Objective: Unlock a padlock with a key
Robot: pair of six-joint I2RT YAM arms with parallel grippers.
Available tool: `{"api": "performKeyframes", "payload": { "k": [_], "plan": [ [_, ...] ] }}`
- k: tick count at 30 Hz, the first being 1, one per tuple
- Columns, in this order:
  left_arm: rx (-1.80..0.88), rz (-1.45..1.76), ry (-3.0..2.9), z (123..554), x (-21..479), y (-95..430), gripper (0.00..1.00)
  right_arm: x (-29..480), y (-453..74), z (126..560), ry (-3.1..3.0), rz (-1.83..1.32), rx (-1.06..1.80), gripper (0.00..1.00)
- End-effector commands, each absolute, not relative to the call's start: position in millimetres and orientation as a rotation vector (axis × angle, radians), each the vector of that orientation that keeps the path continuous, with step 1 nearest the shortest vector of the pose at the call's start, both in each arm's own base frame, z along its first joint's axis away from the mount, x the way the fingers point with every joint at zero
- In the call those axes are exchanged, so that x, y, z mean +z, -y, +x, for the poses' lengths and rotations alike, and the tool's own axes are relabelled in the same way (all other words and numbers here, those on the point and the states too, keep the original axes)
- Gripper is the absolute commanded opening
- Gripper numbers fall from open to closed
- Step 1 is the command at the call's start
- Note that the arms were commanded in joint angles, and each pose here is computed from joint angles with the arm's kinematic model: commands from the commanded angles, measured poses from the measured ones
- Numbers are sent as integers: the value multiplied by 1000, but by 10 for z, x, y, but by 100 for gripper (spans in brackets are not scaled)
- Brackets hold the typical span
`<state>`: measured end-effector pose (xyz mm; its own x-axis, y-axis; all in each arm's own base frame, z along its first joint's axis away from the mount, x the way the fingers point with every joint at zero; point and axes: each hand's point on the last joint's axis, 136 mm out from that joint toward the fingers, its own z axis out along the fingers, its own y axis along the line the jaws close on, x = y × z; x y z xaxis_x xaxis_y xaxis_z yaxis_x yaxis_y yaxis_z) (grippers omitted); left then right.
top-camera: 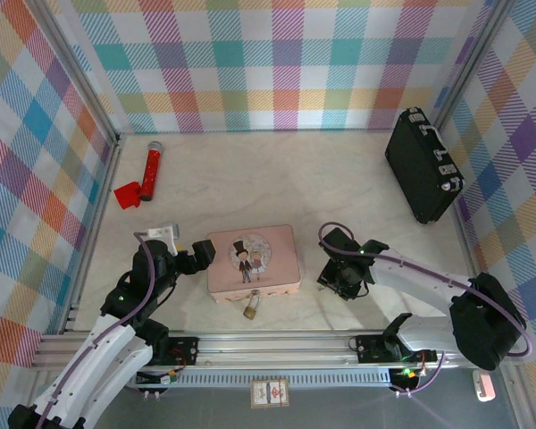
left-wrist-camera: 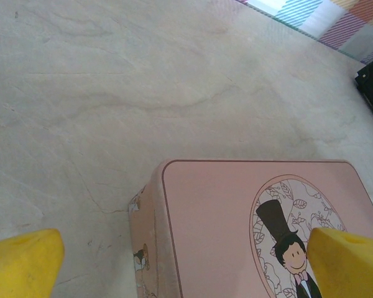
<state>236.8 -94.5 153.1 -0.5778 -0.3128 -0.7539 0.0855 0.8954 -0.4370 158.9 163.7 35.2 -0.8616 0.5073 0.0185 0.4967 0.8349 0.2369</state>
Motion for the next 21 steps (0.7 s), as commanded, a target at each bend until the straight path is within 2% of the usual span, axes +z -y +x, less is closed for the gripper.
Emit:
{"api": "performKeyframes", "payload": {
  "k": [1, 14, 21],
  "plan": [
    [-569, -143, -2117, 2362, 1533, 1001, 100, 292, -1674, 1615, -2957, 885, 359, 43],
    [-568, -145, -2120, 2361, 1524, 999, 100, 205, -1727, 1618, -2991, 913, 309, 38],
    [-562, -145, -2124, 2363, 1507, 994, 100, 337, -1757, 1683, -2972, 838, 290, 34]
  ]
}}
